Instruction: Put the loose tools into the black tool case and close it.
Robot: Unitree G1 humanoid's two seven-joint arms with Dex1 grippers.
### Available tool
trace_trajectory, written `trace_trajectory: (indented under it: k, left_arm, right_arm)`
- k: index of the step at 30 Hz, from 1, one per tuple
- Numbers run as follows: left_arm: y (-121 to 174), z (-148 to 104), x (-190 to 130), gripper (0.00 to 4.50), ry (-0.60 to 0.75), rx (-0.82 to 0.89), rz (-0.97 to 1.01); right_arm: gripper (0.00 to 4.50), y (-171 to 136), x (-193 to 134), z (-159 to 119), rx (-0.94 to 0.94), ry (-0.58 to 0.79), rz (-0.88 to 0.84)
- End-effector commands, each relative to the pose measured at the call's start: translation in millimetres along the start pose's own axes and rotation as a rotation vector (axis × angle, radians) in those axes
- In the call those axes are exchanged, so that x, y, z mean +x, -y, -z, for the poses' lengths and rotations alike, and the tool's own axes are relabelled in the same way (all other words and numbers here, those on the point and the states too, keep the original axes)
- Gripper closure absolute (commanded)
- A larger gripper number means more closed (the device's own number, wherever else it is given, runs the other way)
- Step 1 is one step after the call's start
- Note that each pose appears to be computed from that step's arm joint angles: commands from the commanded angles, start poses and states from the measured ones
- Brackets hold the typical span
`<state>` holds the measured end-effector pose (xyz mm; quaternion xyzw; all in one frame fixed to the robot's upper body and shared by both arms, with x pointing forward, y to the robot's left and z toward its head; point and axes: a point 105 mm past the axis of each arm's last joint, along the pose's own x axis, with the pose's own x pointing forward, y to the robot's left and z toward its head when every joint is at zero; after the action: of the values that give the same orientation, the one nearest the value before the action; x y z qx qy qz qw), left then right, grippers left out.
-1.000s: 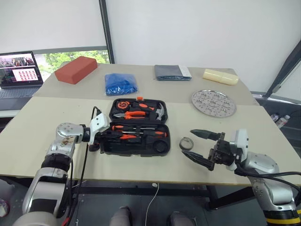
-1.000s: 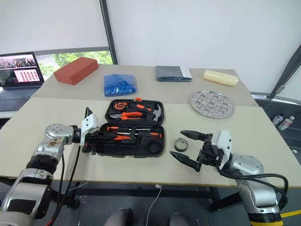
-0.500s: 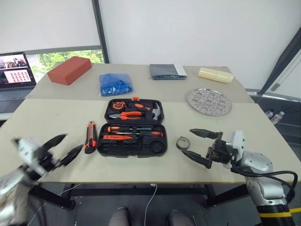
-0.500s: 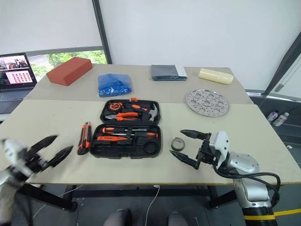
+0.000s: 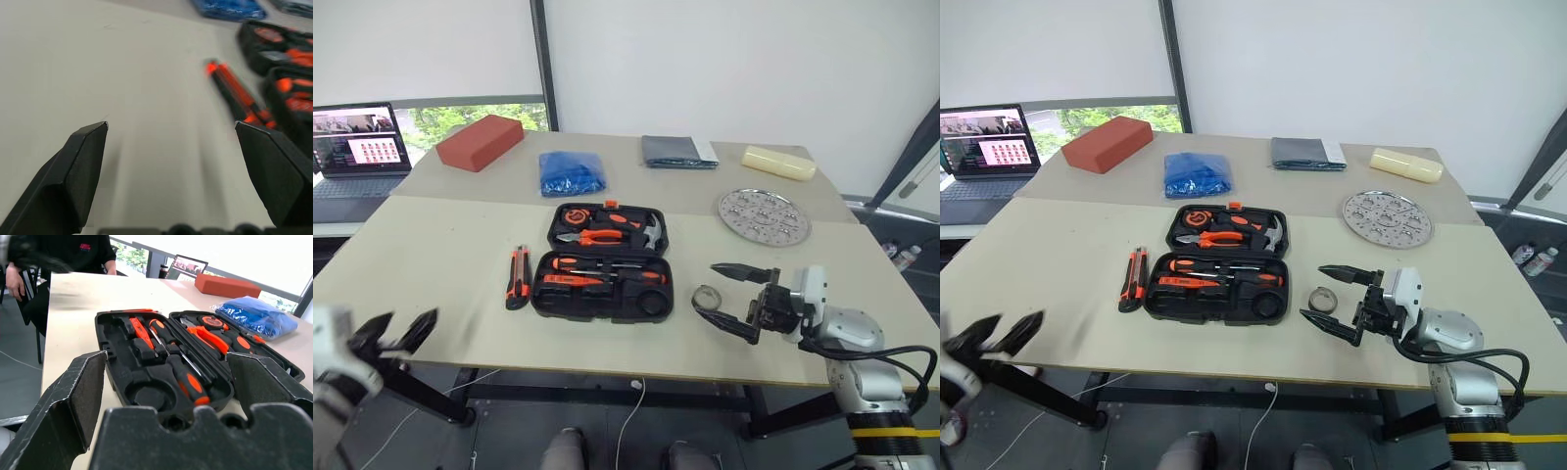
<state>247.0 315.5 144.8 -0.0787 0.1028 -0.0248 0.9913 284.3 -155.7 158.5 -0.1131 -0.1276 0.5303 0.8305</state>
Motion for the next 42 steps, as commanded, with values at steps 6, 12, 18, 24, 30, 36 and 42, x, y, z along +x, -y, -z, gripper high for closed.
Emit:
trace_trajectory:
  k: [6, 12, 18, 24, 30, 36, 42]
  left_arm:
    - [44, 18, 49, 0.04, -0.217, 0.075, 0.038]
    - [53, 23, 69, 0.04, -0.229, 0.101, 0.044]
    - [60, 32, 83, 0.04, -0.253, 0.102, 0.079]
    - [62, 37, 104, 0.81, -0.238, 0.06, 0.099]
    - [50, 35, 114, 2.75, -0.202, 0.056, 0.088]
    - [25, -7, 98, 2.75, 0.025, 0.166, 0.199]
    - [73, -32, 56, 2.75, 0.079, 0.601, 0.851]
  right_arm:
    - [0.0, 0, 9, -24, -0.046, 0.055, -0.031]
    - [0.0, -1, 9, -28, -0.053, 0.059, -0.023]
    - [0.0, -2, 9, -30, -0.056, 0.063, -0.007]
    - [0.0, -2, 11, -31, -0.052, 0.068, -0.005]
    - [0.0, -4, 11, -30, -0.036, 0.065, -0.009]
    - [0.0, -5, 7, -28, -0.028, 0.049, 0.001]
    - [0.0, -1, -5, -30, -0.035, 0.017, 0.03]
